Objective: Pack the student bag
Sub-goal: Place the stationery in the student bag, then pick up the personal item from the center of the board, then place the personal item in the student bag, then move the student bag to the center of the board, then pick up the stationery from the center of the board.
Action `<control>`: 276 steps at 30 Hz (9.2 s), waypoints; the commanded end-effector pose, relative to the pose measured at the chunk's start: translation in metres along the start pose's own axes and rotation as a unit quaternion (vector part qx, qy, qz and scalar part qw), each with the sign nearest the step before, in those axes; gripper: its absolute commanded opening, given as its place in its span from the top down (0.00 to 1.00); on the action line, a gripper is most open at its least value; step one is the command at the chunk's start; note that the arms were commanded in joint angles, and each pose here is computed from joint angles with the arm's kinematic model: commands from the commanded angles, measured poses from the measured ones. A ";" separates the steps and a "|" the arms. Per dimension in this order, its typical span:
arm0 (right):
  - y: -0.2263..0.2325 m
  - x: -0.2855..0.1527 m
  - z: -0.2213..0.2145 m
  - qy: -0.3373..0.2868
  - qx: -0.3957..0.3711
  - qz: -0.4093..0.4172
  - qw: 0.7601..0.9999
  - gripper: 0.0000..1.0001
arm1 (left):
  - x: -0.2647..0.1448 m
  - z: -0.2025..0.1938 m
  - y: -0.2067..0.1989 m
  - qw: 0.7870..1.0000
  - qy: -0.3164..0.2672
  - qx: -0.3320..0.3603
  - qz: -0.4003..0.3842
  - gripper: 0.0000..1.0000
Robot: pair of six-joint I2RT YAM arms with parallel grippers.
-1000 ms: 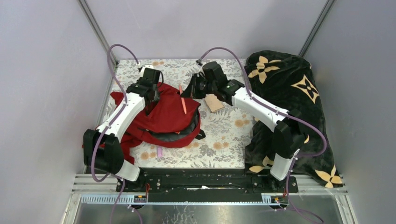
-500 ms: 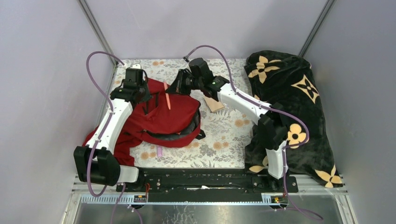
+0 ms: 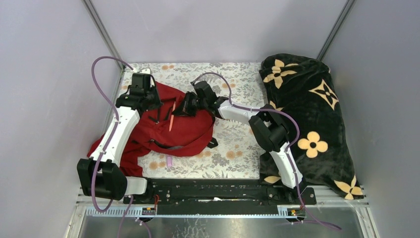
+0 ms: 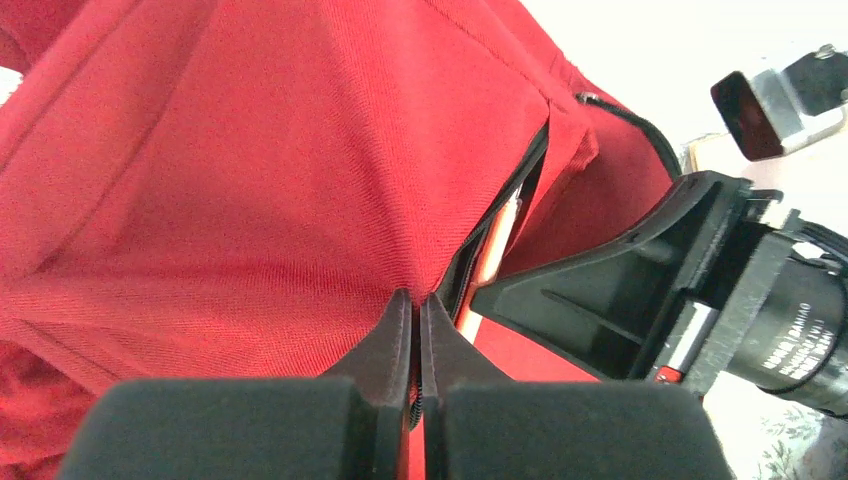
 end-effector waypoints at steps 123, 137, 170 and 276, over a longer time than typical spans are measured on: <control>0.080 -0.152 -0.024 0.002 -0.208 0.170 0.963 1.00 | -0.013 -0.001 -0.044 0.985 0.004 -0.001 -0.172 1.00; 0.047 -0.086 -0.027 0.042 -0.159 0.141 0.976 1.00 | -0.032 0.020 -0.041 0.982 -0.038 -0.019 -0.183 1.00; 0.085 -0.026 0.060 -0.056 -0.097 0.117 0.987 1.00 | -0.032 0.002 -0.049 0.971 -0.006 -0.010 -0.239 1.00; -0.115 -0.267 0.089 -0.309 -0.055 -0.213 0.925 0.00 | -0.007 -0.215 0.017 0.962 0.089 -0.242 0.085 0.12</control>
Point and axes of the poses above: each gripper's point midway between its finger pads, its own x axis out along the fingers, its own y axis along the line the jaws close on, z = x × y, the point moved 3 cm from there along -x, back along the fingers
